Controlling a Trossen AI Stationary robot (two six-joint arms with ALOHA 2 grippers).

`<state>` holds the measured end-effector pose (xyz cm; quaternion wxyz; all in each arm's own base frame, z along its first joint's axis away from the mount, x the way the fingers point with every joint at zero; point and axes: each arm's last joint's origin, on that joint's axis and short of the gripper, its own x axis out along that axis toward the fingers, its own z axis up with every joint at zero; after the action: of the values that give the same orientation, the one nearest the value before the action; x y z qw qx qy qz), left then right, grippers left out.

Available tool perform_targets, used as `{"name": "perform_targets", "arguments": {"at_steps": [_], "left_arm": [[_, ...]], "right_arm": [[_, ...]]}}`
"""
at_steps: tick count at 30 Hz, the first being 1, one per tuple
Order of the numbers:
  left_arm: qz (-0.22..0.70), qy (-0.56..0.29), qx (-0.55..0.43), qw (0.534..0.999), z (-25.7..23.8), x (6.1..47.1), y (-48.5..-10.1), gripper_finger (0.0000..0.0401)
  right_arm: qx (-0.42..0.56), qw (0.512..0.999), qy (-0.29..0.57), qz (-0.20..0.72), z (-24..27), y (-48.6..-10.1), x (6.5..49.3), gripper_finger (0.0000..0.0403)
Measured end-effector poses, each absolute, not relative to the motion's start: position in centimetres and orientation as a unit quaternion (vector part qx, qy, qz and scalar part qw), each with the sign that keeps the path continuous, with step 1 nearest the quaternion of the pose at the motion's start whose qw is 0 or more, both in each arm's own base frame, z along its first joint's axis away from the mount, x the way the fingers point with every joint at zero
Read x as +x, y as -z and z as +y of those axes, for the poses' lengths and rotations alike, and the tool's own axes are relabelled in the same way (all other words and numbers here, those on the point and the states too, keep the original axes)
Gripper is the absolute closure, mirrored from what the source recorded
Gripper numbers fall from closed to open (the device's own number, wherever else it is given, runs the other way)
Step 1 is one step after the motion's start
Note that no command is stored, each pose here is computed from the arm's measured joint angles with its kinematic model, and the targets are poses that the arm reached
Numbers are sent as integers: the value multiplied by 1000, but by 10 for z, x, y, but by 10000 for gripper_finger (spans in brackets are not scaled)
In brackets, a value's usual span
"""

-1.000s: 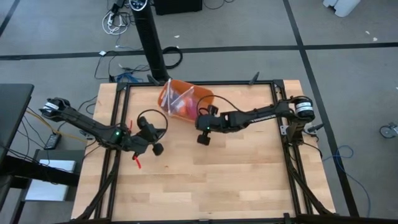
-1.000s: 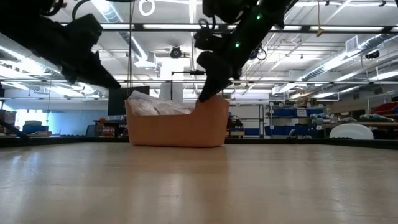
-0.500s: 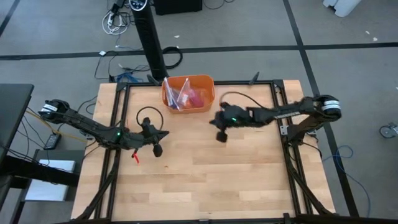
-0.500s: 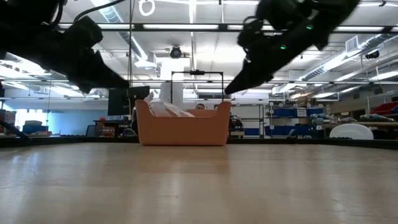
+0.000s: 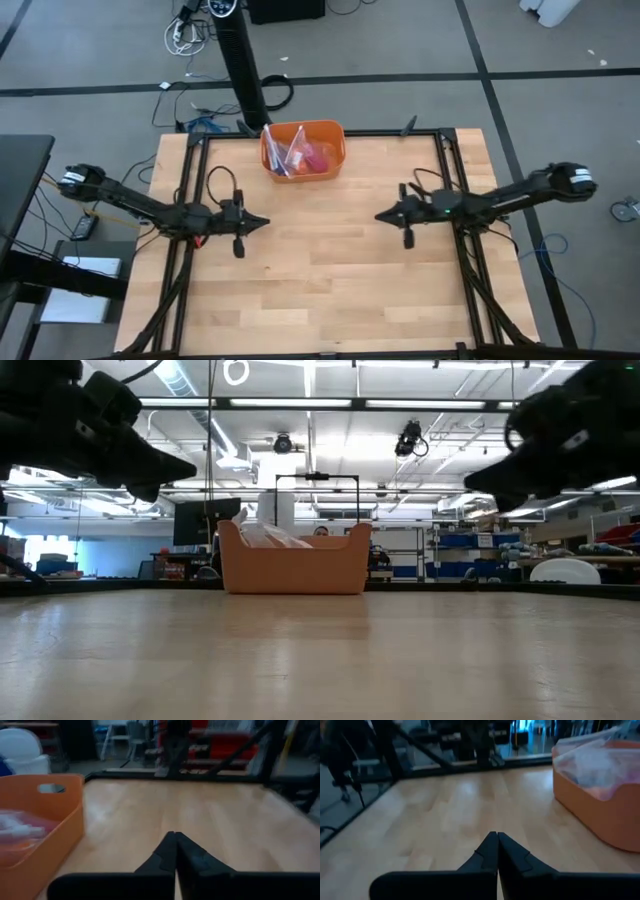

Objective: Roll bandage
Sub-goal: Return to home position

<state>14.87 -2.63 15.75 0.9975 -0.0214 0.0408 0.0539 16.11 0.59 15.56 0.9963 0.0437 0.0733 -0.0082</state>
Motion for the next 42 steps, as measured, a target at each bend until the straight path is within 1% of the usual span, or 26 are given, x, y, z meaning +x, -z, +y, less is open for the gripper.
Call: {"name": "perform_targets", "arguments": {"at_steps": [3, 4, 6, 8, 12, 18, 23, 25, 29, 31, 36, 42], "left_arm": [[58, -55, -11, 997, -23, 148, -161, 396], [50, -57, -12, 997, -21, 148, -165, 396], [58, -54, -12, 997, -18, 143, -164, 396], [49, -48, -15, 998, -17, 138, -169, 396], [50, -66, -19, 996, -12, 124, -172, 396], [21, -81, -34, 996, -8, 102, -177, 396], [9, -82, -21, 996, -6, 92, -177, 396], [27, -73, -13, 997, -6, 92, -174, 396], [35, -38, -20, 998, -8, 92, -173, 396], [38, -24, -19, 999, -9, 92, -173, 396], [31, -16, -4, 999, -6, 93, -174, 396], [11, -31, -1, 999, 1, 95, -171, 396]], "right_arm": [[41, 998, 8, 47, 7, -153, 145, 403], [40, 998, 7, 42, 7, -155, 143, 403], [31, 998, 9, 48, 8, -156, 139, 403], [28, 998, 5, 50, 9, -157, 134, 403], [28, 998, -1, 59, 12, -157, 126, 403], [26, 999, -13, 31, 16, -163, 113, 403], [23, 999, -19, 12, 18, -166, 105, 403], [24, 999, -31, 7, 19, -166, 102, 403], [33, 997, -74, -9, 21, -169, 96, 403], [35, 996, -80, -18, 21, -170, 95, 403], [15, 999, -38, -22, 15, -170, 96, 403], [16, 1000, 4, -22, 3, -170, 98, 403]]}}
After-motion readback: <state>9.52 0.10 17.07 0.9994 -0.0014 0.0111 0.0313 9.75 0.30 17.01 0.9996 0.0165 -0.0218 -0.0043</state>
